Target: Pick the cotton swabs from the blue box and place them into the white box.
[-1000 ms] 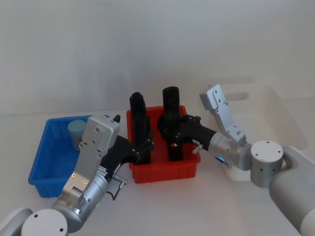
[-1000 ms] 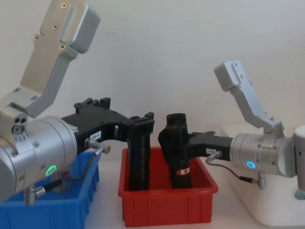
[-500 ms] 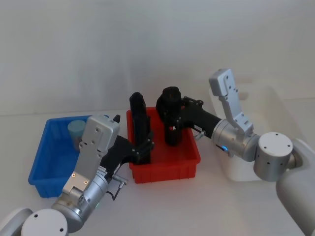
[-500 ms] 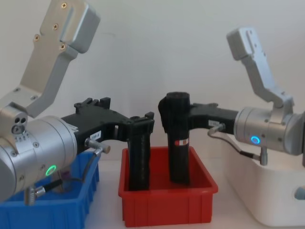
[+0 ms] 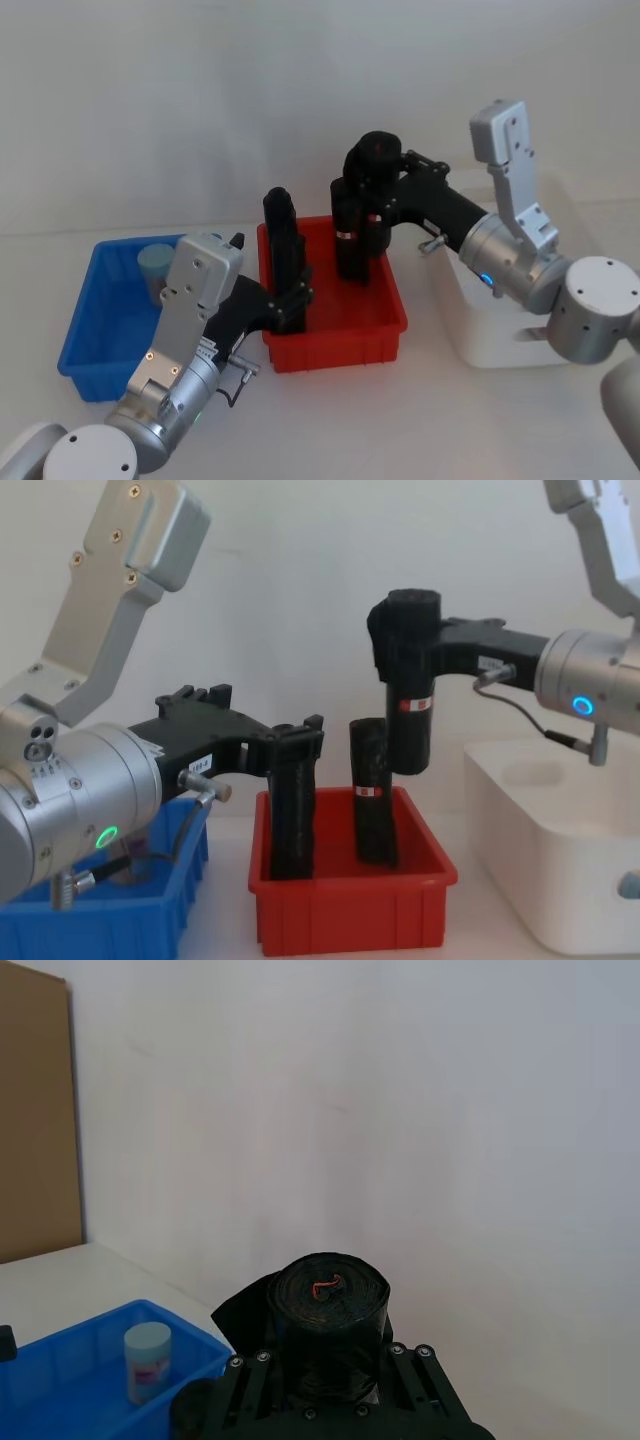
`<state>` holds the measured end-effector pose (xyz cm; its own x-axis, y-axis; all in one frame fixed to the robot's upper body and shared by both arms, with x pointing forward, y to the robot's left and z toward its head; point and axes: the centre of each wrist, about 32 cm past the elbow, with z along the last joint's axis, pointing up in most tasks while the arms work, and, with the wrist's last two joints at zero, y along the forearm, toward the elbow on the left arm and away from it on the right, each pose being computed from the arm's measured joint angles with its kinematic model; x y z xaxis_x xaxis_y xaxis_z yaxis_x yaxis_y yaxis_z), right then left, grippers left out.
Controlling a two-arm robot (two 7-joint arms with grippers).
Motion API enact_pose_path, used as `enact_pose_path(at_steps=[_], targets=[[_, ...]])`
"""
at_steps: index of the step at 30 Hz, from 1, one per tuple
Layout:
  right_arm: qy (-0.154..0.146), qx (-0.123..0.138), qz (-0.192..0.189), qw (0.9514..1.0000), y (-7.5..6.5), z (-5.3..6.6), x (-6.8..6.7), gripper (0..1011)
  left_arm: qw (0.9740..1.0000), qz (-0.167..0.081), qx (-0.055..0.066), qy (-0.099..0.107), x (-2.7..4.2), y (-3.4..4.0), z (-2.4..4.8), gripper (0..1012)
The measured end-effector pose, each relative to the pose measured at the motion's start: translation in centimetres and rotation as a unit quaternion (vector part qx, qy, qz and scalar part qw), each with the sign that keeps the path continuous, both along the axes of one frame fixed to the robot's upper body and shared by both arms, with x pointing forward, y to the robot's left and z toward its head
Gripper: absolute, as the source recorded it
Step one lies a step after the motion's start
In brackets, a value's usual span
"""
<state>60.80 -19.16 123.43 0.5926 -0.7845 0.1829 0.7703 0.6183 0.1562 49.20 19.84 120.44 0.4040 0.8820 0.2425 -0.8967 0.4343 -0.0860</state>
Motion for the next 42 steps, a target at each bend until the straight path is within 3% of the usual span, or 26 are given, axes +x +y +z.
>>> enact_pose_path(at_steps=[14, 27, 34, 35, 42], targets=[[-0.013, -0.010, -0.085, 0.9963, -2.4, 1.3, -2.4, 464, 1.0000, 0.000, 0.000, 0.000, 0.00, 0.00, 0.00, 1004], [0.011, -0.023, -0.174, 0.9843, -5.9, 0.2, -4.1, 464, 1.0000, 0.000, 0.000, 0.000, 0.00, 0.00, 0.00, 1004], [0.028, -0.026, -0.200, 0.9790, -7.2, -0.7, -4.5, 637, 1.0000, 0.000, 0.000, 0.000, 0.00, 0.00, 0.00, 1004], [0.029, -0.027, -0.202, 0.9786, -7.3, -0.8, -4.6, 707, 1.0000, 0.000, 0.000, 0.000, 0.00, 0.00, 0.00, 1004], [0.037, -0.026, -0.211, 0.9765, -7.9, -1.3, -4.6, 905, 1.0000, 0.000, 0.000, 0.000, 0.00, 0.00, 0.00, 1004]])
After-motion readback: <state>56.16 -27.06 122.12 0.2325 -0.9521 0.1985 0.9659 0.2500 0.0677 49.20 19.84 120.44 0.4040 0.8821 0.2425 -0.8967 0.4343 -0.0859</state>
